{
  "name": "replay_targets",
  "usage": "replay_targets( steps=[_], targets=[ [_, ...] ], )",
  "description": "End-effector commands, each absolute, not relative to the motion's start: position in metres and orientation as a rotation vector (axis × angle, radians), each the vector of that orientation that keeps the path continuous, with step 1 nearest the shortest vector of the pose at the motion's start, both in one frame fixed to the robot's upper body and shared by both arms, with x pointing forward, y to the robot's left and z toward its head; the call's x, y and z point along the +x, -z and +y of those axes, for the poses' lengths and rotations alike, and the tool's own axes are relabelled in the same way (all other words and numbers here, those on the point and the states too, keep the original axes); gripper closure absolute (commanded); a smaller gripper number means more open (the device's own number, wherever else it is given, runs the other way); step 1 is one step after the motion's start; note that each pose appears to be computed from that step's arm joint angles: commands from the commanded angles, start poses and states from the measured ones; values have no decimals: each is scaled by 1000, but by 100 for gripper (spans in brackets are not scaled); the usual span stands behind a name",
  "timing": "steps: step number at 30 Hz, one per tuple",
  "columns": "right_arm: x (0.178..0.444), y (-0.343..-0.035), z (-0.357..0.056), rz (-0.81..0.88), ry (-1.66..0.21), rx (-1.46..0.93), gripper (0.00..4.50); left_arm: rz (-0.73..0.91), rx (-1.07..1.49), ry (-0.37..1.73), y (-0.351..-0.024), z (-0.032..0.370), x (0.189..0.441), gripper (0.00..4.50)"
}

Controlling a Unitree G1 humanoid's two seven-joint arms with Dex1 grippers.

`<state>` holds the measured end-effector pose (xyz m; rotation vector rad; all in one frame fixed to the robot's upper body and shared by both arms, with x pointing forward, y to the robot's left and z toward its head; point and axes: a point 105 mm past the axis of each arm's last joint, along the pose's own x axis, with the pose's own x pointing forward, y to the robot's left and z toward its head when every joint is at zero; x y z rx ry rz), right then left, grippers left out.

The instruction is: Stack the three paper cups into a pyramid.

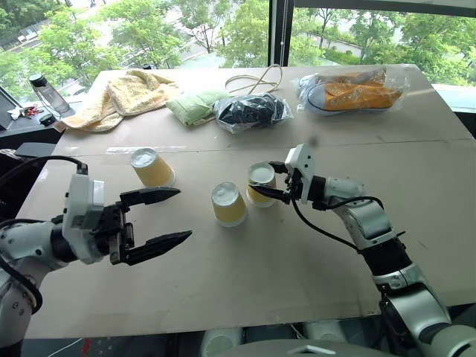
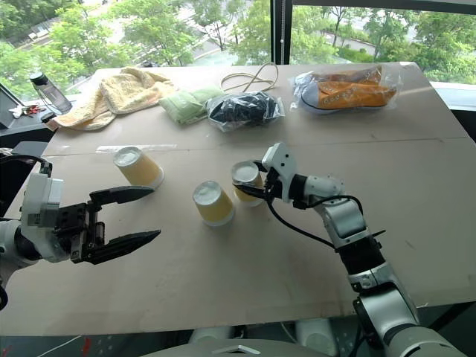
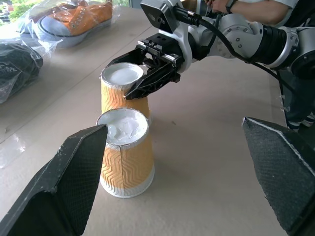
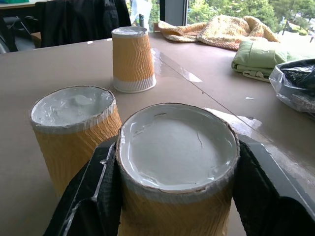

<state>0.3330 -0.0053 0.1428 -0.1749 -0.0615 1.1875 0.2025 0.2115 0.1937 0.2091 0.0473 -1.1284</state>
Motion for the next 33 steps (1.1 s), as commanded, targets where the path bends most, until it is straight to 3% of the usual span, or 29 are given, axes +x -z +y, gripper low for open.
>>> replay_targets(
  steps=[1, 10, 12, 15, 24, 28, 33],
  targets=[
    [342, -152, 2, -92, -1155, -218, 227, 12, 238, 1122, -201, 214, 201, 0],
    [350, -147, 2, -28, -1129, -177, 227, 9, 238, 1118, -198, 216, 202, 0],
    [349, -147, 2, -27, -1127, -156, 126, 7, 238, 1119, -198, 216, 201, 0],
    [349, -153, 0, -48, -1120, -111, 9, 5, 237, 1122, -199, 217, 202, 0],
    [341, -189, -20, -219, -1084, -117, 4, -6, 201, 1093, -201, 223, 204, 0],
    [313, -210, -13, -280, -1211, -124, 4, 40, 175, 1076, -194, 231, 202, 0],
    [280, -188, 15, -212, -1381, -220, 4, 66, 161, 1048, -185, 240, 202, 0]
  ],
)
